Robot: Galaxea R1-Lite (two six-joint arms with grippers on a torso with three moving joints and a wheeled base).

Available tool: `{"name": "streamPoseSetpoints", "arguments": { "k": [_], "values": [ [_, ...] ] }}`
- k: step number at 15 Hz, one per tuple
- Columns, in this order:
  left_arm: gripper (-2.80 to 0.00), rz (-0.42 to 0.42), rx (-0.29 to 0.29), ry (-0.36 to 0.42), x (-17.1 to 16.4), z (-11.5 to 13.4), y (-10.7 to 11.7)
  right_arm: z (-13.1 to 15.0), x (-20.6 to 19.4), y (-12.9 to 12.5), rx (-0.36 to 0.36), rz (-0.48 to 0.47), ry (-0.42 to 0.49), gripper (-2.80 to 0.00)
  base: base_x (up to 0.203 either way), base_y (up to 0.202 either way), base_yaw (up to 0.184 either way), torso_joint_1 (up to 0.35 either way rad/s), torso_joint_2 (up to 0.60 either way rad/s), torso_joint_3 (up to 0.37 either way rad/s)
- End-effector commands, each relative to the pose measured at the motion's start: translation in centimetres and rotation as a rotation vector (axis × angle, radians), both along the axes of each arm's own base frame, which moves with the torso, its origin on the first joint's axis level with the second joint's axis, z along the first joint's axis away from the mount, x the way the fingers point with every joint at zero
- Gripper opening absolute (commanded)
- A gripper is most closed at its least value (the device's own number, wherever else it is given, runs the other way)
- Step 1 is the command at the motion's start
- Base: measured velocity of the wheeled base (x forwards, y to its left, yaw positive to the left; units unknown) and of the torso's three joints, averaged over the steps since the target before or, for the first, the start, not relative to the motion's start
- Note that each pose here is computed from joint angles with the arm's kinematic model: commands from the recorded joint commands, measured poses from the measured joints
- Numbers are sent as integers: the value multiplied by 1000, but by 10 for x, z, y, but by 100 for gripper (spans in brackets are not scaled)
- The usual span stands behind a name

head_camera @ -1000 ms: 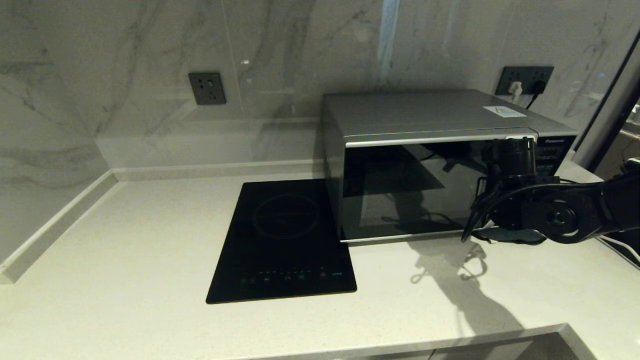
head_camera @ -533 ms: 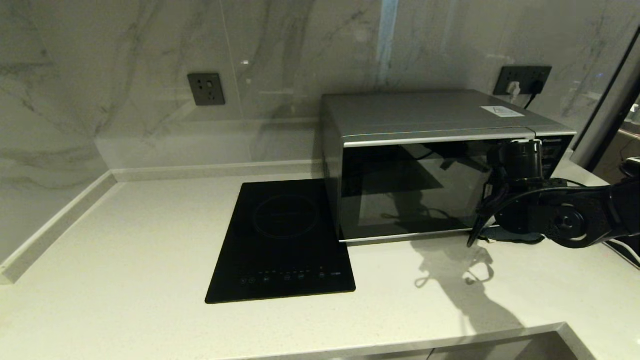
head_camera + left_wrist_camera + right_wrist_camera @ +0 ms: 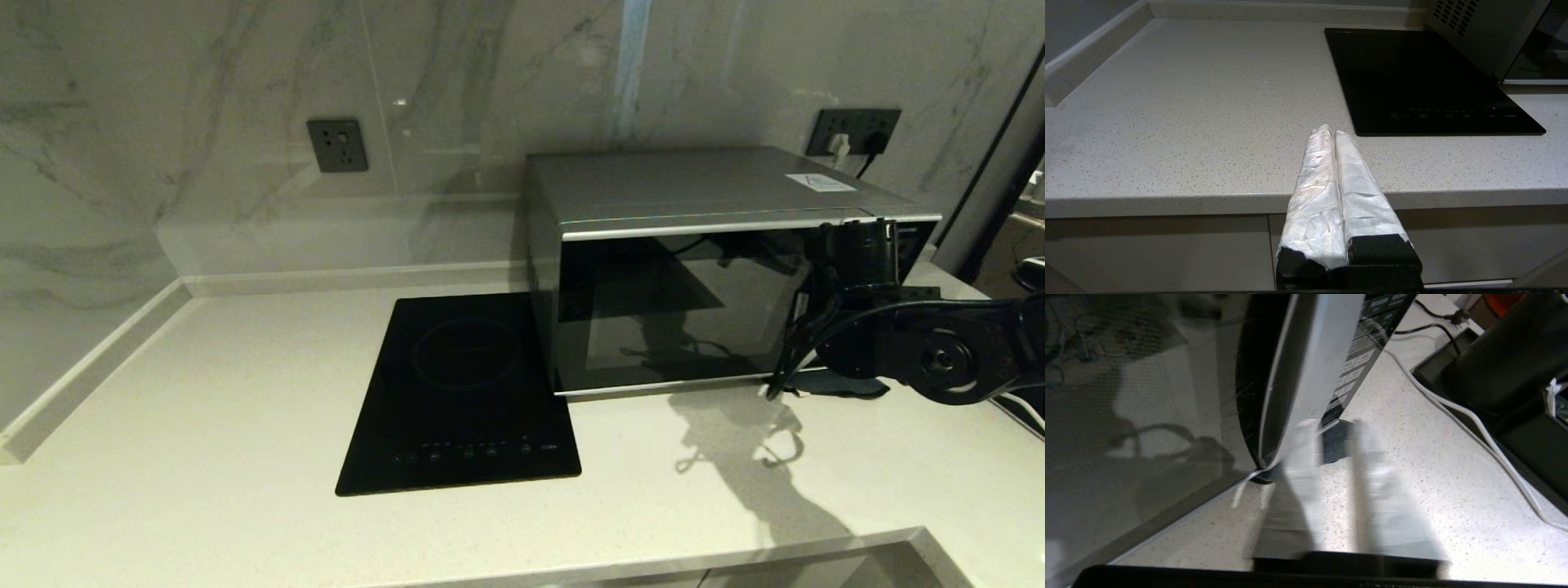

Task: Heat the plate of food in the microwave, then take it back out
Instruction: Open the microwave oven

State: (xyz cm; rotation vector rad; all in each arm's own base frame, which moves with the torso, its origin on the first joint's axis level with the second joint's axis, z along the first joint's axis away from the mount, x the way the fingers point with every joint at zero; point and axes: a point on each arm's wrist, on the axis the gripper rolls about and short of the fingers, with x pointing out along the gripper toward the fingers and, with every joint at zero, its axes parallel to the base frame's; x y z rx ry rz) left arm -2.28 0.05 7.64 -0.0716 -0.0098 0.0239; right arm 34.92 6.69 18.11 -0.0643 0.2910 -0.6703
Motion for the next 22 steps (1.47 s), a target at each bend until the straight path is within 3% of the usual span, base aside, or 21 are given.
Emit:
{"name": "streamPoseSetpoints", "arguments": {
  "k": [1,16,22],
  "values": [
    [-280,0,-1,1,0,0,0,2,-2,0,2,-4,-7,0,0,0,0,0,0,0],
    [-280,0,-1,1,0,0,0,-19,27,3,-6,-93,-13,0,0,0,0,0,0,0],
    [-280,0,-1,1,0,0,0,-22,36,-20,0,-157,-17,0,0,0,0,0,0,0]
  ]
}}
